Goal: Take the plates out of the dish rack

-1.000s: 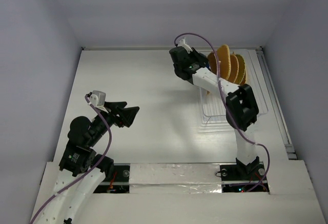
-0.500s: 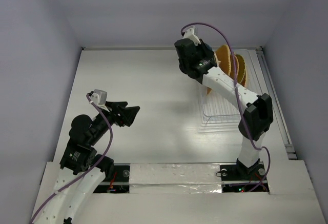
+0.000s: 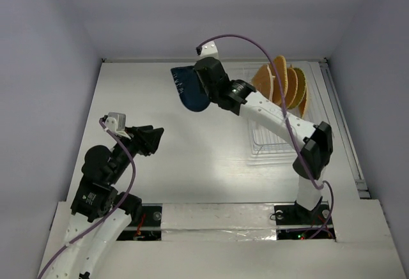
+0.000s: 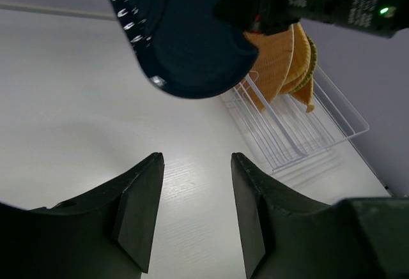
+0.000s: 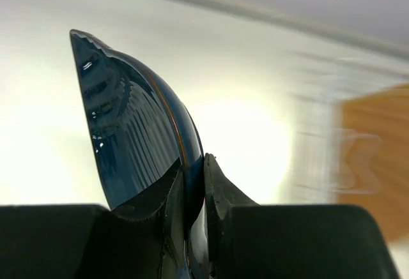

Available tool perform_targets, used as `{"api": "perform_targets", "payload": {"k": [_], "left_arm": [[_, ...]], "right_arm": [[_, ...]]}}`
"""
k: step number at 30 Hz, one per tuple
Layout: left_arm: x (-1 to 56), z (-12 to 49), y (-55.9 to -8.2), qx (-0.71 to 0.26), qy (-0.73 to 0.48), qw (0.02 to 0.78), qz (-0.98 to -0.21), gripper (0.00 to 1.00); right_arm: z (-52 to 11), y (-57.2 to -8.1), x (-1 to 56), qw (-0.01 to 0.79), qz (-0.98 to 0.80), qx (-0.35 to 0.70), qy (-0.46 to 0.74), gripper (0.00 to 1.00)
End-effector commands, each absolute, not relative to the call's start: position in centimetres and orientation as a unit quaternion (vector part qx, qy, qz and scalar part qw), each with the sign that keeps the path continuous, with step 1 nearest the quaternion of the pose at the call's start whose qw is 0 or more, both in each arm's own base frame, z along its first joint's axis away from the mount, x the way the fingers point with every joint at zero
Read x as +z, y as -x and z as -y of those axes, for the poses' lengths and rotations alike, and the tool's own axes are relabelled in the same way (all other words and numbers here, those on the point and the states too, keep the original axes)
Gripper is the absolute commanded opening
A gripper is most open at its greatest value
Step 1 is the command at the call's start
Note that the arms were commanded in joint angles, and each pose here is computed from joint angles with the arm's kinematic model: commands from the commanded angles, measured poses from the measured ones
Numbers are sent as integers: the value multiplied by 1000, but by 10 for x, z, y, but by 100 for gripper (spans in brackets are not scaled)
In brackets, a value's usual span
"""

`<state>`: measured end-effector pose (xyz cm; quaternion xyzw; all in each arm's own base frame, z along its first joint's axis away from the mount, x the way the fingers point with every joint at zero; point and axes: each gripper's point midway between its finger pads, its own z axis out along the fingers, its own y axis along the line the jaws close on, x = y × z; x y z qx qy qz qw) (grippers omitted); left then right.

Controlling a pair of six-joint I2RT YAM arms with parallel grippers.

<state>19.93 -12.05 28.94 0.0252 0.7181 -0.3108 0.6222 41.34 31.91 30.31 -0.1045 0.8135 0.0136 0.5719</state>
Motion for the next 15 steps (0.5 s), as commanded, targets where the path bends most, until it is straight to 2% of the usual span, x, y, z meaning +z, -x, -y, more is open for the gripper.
{"api": "perform_targets", "payload": {"k": [1,8,15], "left_arm": [[317,112,-200,-300,-21,655,-693,43],[320,104,-203,-276,-11,663,-696,42],[310,108,-206,-283,-11,652,-703,43]], "right_arm": [[-394,-425,341,590,-773,231,41,0],[-474,-438,301,530,-760,374,25,0],[-523,-444,250,460,-759,460,-14,0]]}}
